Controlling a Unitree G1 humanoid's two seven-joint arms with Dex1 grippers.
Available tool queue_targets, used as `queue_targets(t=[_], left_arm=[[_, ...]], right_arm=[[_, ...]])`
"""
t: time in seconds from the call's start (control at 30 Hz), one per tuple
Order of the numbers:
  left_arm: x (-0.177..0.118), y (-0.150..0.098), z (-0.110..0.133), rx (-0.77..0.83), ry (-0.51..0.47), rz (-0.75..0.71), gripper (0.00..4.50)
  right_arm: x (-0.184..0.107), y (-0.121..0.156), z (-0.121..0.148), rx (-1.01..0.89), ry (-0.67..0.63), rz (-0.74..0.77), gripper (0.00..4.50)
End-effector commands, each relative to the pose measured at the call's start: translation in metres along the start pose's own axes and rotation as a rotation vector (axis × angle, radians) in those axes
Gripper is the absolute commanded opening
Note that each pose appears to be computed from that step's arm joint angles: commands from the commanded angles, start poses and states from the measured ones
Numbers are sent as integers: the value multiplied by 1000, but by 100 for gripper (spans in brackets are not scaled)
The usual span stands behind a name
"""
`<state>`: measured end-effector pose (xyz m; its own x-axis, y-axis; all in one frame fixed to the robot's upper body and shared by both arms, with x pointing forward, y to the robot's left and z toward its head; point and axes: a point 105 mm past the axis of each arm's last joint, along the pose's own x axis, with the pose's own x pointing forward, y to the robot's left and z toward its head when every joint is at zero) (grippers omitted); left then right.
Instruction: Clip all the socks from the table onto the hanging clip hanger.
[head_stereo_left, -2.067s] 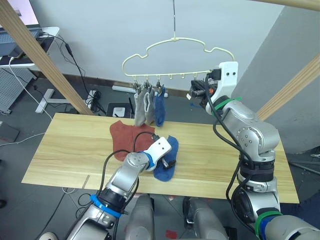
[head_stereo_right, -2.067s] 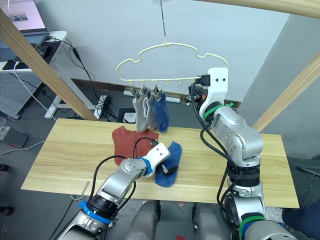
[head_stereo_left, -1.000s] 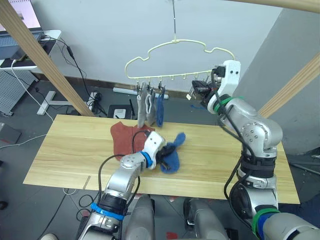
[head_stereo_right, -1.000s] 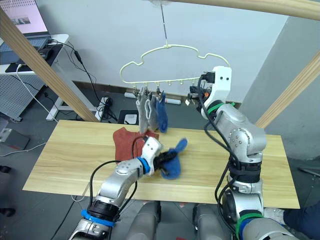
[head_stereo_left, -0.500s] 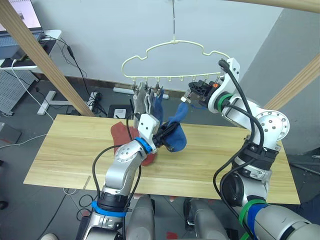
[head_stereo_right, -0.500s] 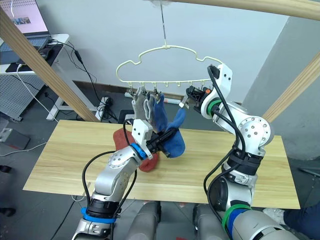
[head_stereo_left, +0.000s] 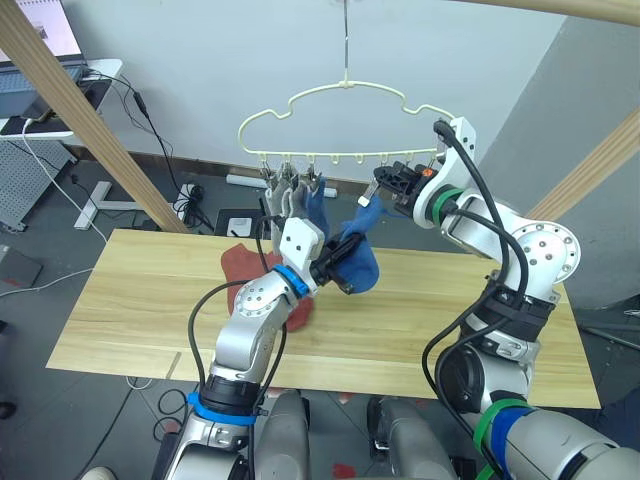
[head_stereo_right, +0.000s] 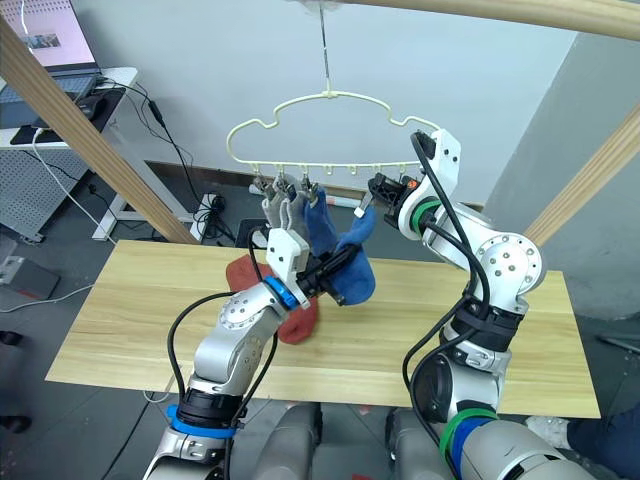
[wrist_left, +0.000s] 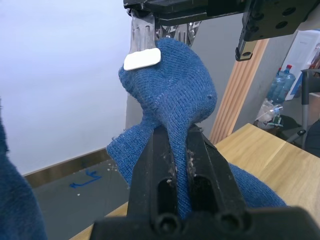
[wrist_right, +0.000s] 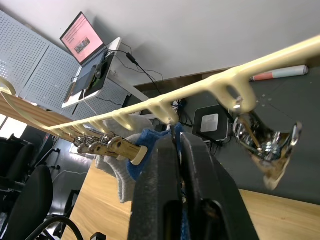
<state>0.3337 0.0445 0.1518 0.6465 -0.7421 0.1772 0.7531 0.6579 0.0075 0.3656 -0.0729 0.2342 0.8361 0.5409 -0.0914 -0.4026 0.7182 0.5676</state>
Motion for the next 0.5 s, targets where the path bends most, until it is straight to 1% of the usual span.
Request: queue_targets(t=[0.03, 0.1, 0.23, 0.3, 0.33, 0.37, 0.4, 0.47, 0.5], left_arm=[[2, -6, 9, 16, -42, -22, 0], [1, -6, 9, 16, -40, -24, 0], [1, -7, 6, -6, -26, -34, 0], [0, -7, 5, -18, -16, -43, 53], [-1, -7, 4, -27, -9, -46, 72], [-1, -6, 3, -32, -3, -50, 101], [-2, -6, 0, -46, 9, -54, 141], [-3, -3, -2, -68, 26, -62, 191], [-5, -1, -3, -76, 37, -63, 224]], right_arm=[[-5, -11, -10, 0, 39, -25, 156], [-6, -9, -10, 3, 33, -3, 234], [-21, 4, -3, 85, 6, 142, 375], [-29, 6, 2, 83, -7, 176, 441], [-35, 6, 4, 73, -12, 190, 450], [-39, 6, 5, 62, -16, 199, 450], [-44, 4, 5, 49, -19, 208, 450], [-53, 4, 4, 6, -24, 217, 450], [-58, 4, 2, -37, -20, 214, 450]])
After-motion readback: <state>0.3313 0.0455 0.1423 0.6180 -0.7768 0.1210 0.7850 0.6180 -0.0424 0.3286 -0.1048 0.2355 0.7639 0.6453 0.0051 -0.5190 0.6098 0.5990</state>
